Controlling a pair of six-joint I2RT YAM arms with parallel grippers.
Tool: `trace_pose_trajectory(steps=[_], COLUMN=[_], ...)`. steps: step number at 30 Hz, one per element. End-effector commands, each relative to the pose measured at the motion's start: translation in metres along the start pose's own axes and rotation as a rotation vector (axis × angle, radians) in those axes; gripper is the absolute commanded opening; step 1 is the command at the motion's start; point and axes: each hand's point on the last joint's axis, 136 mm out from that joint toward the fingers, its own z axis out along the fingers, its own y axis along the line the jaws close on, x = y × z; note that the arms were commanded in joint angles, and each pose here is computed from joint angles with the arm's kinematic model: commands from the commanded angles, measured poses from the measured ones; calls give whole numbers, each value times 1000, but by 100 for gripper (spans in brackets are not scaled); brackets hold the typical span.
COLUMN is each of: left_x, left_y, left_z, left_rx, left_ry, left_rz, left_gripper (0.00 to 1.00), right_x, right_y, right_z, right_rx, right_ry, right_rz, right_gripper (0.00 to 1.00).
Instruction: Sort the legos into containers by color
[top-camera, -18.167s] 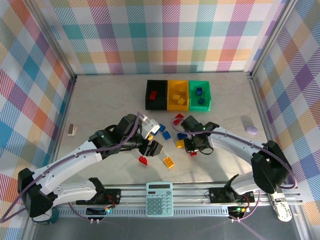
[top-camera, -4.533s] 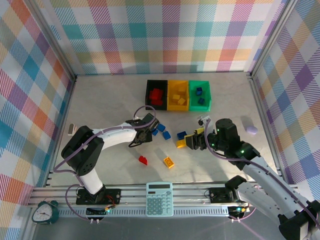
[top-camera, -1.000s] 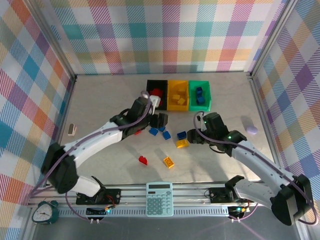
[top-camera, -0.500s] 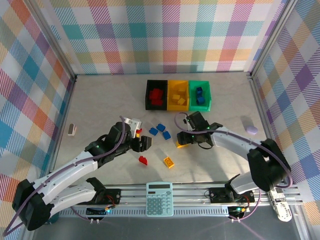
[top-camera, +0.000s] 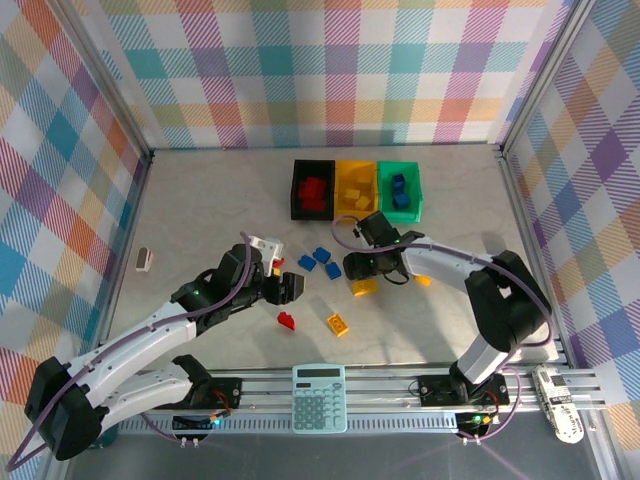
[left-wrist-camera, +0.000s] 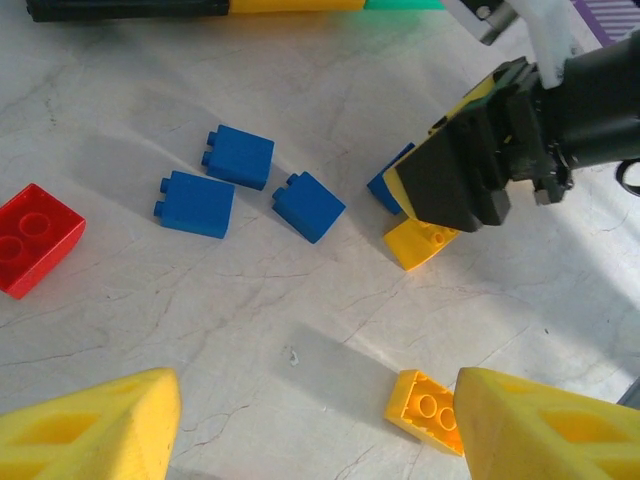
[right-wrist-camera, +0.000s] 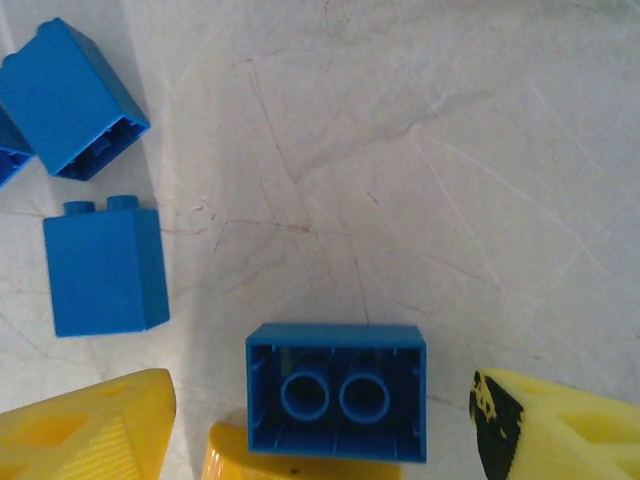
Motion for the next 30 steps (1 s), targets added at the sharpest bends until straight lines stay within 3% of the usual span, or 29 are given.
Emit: trace_pose_trajectory(steps=[1, 16, 22, 30], left_x=[0, -2, -2, -4], left_y=[-2, -5, -5, -9], left_z=[-5, -11, -11, -12], left_rx=[25, 39, 39, 59], left_ry=[-10, -31, -27, -35], left_rz=[-8, -4, -4, -6], left_gripper=[72, 71, 71, 71], right_x=[-2, 5, 2, -38], right_y=[-1, -4, -8, -19], right_z=[5, 17, 14, -18], right_rx=[23, 46, 66, 94], right_ry=[22, 67, 53, -45], right_rz=[-29, -25, -25, -33], right_gripper=[77, 61, 49, 47])
